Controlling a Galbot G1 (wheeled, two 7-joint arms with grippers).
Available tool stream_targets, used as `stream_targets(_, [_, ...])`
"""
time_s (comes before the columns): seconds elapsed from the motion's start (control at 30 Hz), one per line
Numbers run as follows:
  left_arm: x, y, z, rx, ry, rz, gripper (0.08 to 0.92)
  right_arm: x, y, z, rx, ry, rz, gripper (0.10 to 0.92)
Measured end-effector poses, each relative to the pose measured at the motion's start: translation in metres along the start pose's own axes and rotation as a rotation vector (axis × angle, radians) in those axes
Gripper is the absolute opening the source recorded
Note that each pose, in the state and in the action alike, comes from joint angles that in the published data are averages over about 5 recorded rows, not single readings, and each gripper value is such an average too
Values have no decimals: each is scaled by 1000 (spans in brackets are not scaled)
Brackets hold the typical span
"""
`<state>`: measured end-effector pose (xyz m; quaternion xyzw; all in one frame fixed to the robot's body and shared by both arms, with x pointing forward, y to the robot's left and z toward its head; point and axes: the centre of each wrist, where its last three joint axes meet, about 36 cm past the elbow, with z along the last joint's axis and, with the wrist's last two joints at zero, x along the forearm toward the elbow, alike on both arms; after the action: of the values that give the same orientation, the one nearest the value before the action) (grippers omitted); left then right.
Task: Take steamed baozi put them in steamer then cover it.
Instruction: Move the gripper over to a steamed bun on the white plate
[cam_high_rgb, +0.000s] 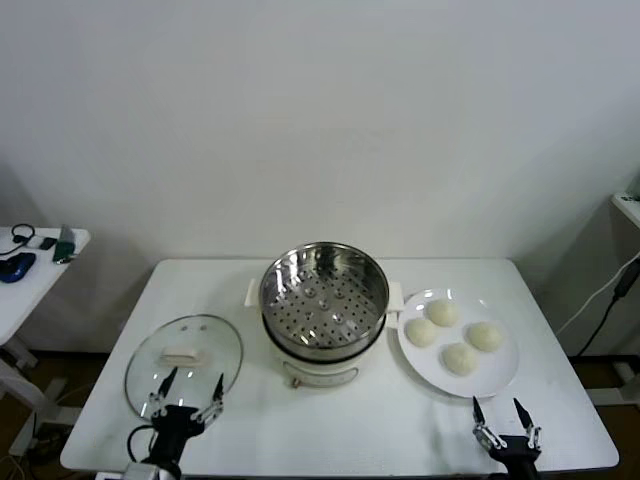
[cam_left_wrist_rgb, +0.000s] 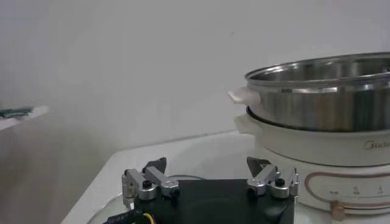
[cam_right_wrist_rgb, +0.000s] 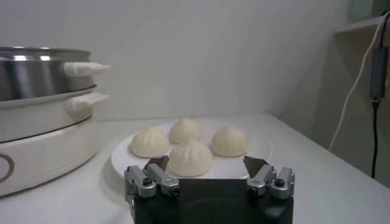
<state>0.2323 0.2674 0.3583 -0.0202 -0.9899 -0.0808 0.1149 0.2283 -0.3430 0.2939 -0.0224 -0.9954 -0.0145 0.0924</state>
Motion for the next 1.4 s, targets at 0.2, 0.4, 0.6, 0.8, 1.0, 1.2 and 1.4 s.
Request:
stream_targets(0.2, [0,0,-3,-3,-11,4,823,-46,-13,-51,74,-1,-34,823])
stream_targets(0.4, [2,-3,-5,-3,-25,13,823,-129,-33,-126,256,33,-148,823])
stream_targets(0.6, [4,-5,-7,-7,-31,19,823,-209,-45,-210,554,117,-373,823])
stream_targets(0.8, [8,-6,-7,-15,-32,23,823,-262,-56,-256,824,262,-661,823])
stream_targets(1.0, [12,-9,-6,-22,-32,36,823,-305,-51,-298,987,388,-898,823])
stream_targets(1.2, [12,-10,-3,-24,-33,41,823,-335,-26,-346,1097,513,-1004,823])
stream_targets(1.4, [12,-7,-1,-31,-30,40,823,-352,-17,-354,1185,705,-997,823])
